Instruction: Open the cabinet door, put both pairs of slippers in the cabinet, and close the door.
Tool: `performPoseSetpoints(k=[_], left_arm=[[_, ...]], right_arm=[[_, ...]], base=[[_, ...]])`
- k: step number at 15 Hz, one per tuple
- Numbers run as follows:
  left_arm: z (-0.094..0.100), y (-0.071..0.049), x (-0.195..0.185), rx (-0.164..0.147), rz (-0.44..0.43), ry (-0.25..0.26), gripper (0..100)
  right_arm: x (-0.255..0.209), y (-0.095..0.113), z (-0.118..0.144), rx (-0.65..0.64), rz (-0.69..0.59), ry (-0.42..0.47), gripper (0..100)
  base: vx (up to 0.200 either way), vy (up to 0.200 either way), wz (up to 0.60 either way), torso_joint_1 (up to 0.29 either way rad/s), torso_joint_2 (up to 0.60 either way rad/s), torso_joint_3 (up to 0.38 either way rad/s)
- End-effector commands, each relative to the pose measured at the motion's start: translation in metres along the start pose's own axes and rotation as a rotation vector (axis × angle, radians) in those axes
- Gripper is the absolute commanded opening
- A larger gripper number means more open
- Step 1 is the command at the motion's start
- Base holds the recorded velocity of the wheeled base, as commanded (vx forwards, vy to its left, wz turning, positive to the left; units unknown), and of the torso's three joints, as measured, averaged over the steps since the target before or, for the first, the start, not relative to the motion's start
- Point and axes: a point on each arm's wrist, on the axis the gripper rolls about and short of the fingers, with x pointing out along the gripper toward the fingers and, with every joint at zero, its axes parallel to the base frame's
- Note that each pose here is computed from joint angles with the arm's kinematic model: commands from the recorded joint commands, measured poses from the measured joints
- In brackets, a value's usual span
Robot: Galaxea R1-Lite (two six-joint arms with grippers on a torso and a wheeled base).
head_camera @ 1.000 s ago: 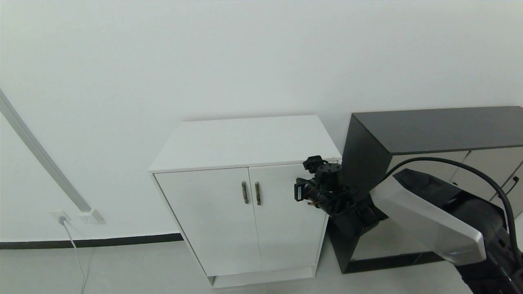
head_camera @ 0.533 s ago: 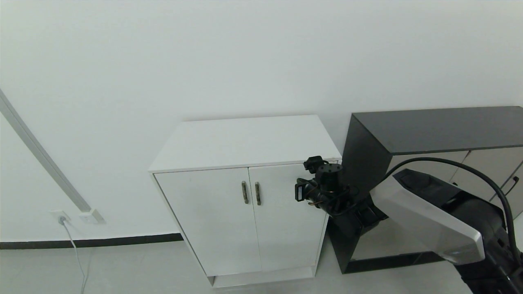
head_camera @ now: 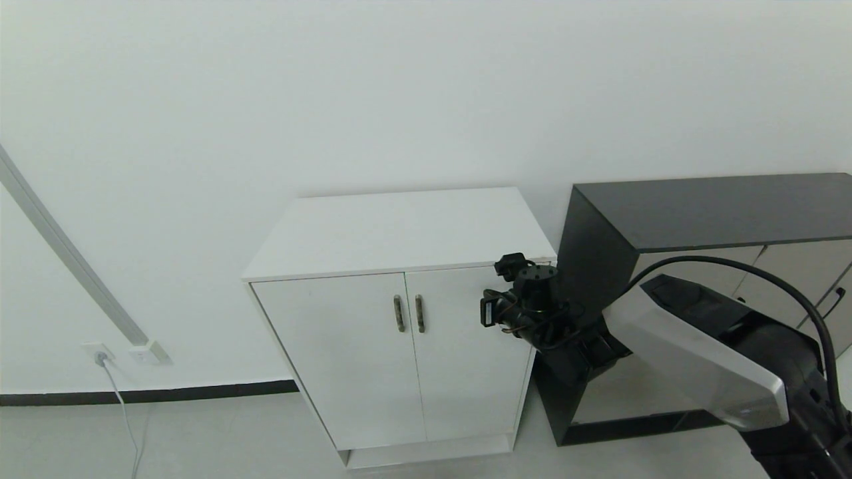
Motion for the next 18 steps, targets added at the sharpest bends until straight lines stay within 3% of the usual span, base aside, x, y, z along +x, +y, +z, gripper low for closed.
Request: performPoseSetpoints(k=[1,18], left_arm=[[0.0,0.0,0.0,0.0,0.0,0.0,0],[0.0,0.0,0.0,0.0,0.0,0.0,0]], right_arm=[[0.0,0.0,0.001,-0.001,0.001,-0.005,0],[-0.012,0.004,0.01,-0.002,0.005,-0.018,0]], base=[[0.0,0.0,0.0,0.0,0.0,0.0],[0.0,0.0,0.0,0.0,0.0,0.0]])
